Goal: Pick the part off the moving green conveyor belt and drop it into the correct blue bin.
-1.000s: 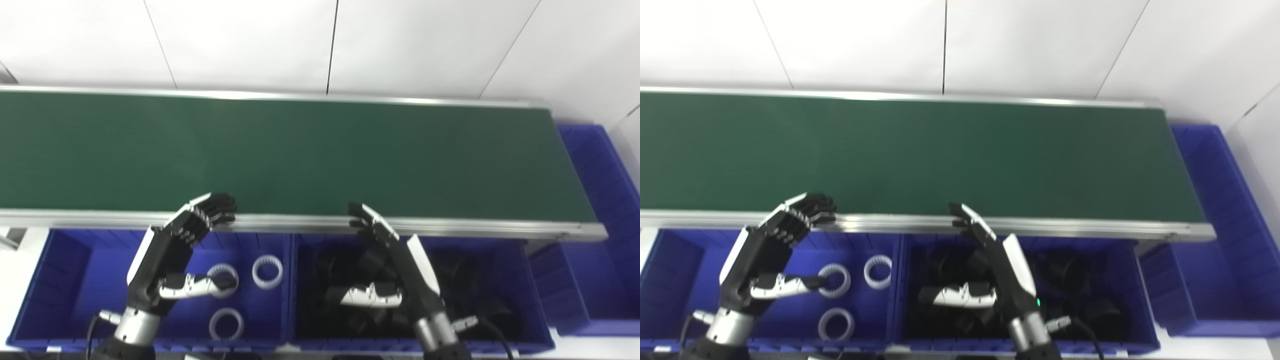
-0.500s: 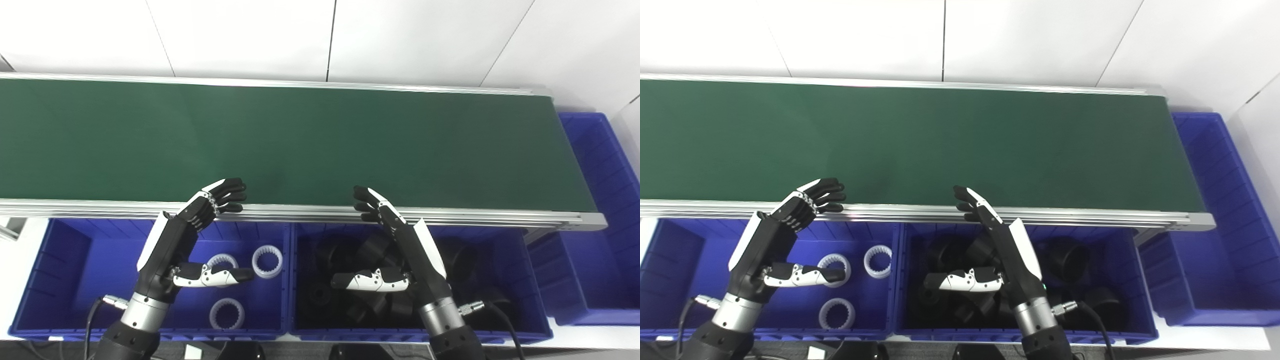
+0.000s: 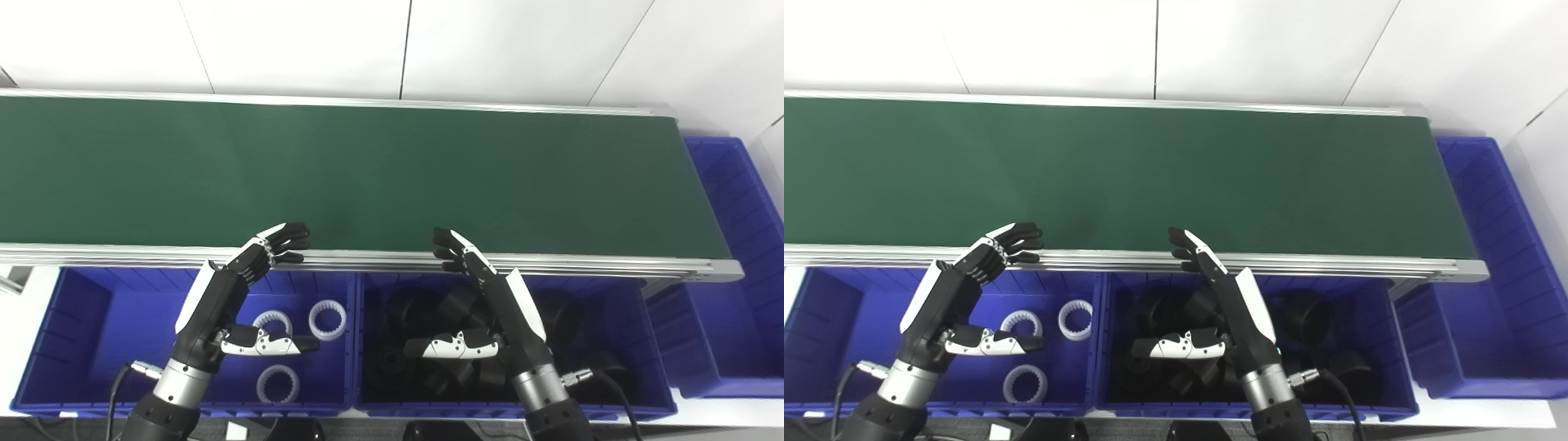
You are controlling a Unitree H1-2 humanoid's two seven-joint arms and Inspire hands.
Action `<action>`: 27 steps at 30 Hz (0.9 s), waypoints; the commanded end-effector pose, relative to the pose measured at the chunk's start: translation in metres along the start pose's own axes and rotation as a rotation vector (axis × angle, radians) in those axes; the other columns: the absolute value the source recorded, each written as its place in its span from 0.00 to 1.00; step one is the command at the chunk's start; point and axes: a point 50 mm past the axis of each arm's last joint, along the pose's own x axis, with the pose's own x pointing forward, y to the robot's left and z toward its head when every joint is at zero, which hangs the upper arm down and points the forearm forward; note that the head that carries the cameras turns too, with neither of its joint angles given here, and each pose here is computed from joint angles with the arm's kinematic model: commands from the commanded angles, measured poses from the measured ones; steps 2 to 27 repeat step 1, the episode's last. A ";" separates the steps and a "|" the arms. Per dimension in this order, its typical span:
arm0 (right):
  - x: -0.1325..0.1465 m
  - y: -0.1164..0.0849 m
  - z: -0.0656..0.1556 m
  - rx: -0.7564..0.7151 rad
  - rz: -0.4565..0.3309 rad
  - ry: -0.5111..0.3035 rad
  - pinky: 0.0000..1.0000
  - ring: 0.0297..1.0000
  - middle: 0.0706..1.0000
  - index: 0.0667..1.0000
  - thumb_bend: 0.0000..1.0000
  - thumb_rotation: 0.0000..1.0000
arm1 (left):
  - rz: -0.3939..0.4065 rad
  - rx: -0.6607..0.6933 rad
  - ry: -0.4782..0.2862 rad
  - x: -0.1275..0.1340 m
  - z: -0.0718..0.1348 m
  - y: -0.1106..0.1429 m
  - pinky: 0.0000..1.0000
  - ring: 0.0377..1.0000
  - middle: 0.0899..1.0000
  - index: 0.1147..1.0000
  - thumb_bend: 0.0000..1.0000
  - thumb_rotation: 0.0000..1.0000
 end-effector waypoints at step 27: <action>0.003 0.000 0.005 -0.003 -0.005 -0.025 0.78 0.83 0.87 0.89 0.97 0.18 | 0.015 0.021 -0.066 0.004 0.007 0.004 0.72 0.77 0.81 0.81 0.95 0.10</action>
